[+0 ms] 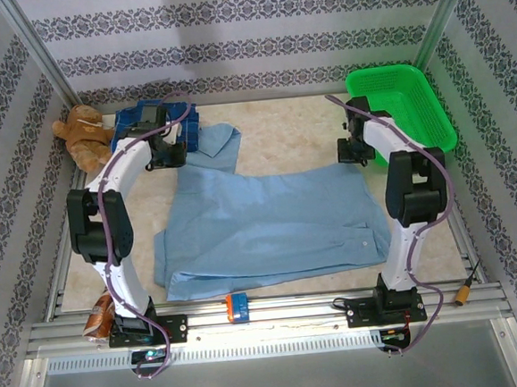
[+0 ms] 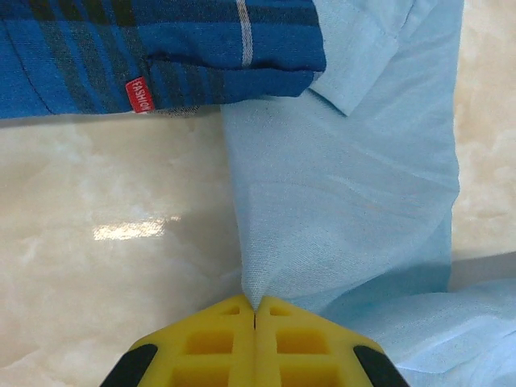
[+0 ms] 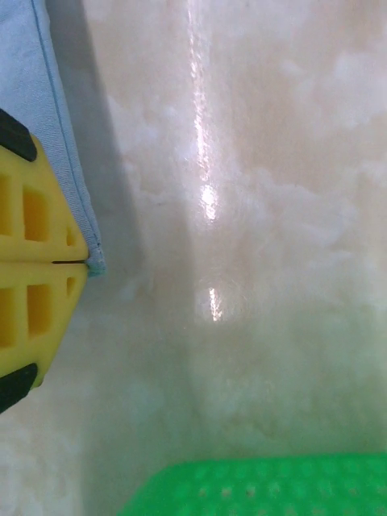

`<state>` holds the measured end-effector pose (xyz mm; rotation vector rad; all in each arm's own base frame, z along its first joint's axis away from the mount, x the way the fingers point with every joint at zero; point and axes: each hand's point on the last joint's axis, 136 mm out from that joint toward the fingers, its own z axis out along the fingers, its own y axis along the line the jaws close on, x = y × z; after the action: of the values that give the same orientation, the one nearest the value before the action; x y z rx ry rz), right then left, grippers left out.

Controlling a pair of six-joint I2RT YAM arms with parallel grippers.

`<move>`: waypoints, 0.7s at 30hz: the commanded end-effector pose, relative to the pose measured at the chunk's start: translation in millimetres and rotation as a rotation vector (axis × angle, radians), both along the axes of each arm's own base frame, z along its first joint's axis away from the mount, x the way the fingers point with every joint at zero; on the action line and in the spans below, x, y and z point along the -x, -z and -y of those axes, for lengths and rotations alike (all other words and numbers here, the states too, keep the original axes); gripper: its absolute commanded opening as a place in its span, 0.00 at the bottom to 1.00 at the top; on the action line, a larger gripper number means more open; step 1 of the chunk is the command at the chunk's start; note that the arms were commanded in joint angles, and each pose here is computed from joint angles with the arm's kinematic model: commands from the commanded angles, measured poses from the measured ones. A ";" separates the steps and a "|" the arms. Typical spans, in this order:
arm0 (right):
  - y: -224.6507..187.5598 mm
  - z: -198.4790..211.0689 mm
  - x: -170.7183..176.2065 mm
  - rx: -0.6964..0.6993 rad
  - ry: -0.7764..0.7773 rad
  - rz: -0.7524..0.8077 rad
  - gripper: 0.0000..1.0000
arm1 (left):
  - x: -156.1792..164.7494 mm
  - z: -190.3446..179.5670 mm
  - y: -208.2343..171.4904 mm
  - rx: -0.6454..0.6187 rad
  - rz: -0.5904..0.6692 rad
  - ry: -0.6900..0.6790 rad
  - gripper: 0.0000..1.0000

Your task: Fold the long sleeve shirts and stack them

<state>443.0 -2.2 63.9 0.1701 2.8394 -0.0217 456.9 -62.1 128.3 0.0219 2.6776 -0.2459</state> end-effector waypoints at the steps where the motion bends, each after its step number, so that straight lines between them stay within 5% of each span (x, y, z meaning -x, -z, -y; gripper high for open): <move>1: -13.0 4.2 4.1 0.015 -0.018 0.034 0.00 | 0.7 2.3 -15.6 0.004 0.060 0.033 0.00; 21: -29.6 9.5 54.7 0.046 -0.007 0.030 0.00 | 69.9 6.2 -45.0 0.042 0.172 0.086 0.01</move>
<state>399.2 -4.1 87.1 0.1352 2.8104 -0.0374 389.7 -67.9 163.6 0.1111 2.5541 -0.3193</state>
